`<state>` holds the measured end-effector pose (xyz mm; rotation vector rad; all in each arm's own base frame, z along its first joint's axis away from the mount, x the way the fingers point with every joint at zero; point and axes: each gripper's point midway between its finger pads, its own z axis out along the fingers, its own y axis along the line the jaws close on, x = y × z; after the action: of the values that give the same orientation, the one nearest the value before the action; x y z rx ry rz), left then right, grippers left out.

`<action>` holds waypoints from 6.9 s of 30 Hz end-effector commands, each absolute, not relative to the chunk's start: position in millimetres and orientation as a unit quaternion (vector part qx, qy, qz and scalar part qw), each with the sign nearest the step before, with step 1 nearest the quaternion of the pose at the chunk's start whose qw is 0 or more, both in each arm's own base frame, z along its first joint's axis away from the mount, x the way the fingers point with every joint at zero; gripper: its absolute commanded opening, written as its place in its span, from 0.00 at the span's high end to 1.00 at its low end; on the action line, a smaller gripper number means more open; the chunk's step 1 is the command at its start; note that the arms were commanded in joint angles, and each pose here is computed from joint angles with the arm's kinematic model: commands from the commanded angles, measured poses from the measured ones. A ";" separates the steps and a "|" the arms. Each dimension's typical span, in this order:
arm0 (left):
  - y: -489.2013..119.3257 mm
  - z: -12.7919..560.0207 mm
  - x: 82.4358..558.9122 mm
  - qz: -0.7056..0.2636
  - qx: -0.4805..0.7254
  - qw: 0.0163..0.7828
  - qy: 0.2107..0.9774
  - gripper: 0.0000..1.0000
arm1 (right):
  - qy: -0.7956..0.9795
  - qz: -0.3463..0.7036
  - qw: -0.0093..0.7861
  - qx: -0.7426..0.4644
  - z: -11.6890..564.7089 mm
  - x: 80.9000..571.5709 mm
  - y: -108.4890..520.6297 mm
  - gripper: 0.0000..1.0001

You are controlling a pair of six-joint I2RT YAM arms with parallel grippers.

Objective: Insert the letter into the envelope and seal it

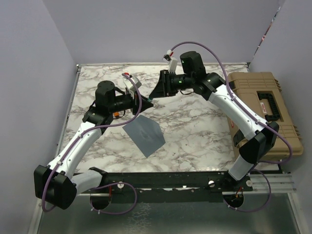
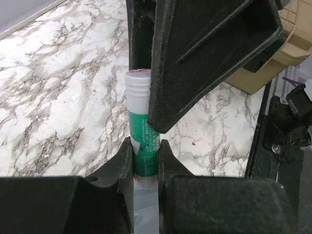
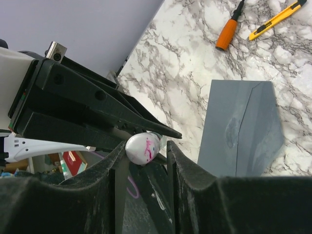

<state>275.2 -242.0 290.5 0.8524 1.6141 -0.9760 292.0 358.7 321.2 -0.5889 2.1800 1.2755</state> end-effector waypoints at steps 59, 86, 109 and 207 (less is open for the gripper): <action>-224.8 252.1 245.6 -0.392 0.335 0.489 0.703 1.00 | 0.804 0.433 0.388 -0.120 356.5 365.9 265.6 1.00; -232.6 284.3 291.0 -0.422 0.192 0.492 0.737 1.00 | 0.902 -0.004 0.431 -0.021 53.7 368.4 165.0 0.99; -227.2 288.9 287.8 -0.422 0.165 0.499 0.739 1.00 | 0.914 0.010 0.404 -0.007 18.5 353.0 164.7 0.66; -253.2 366.9 255.9 -0.561 0.194 0.485 0.642 1.00 | 0.671 0.602 0.342 -0.267 385.0 267.2 365.4 0.76</action>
<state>246.7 -257.7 362.9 0.4709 1.6014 -1.4497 262.9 364.5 378.4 -0.7691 1.7100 1.5745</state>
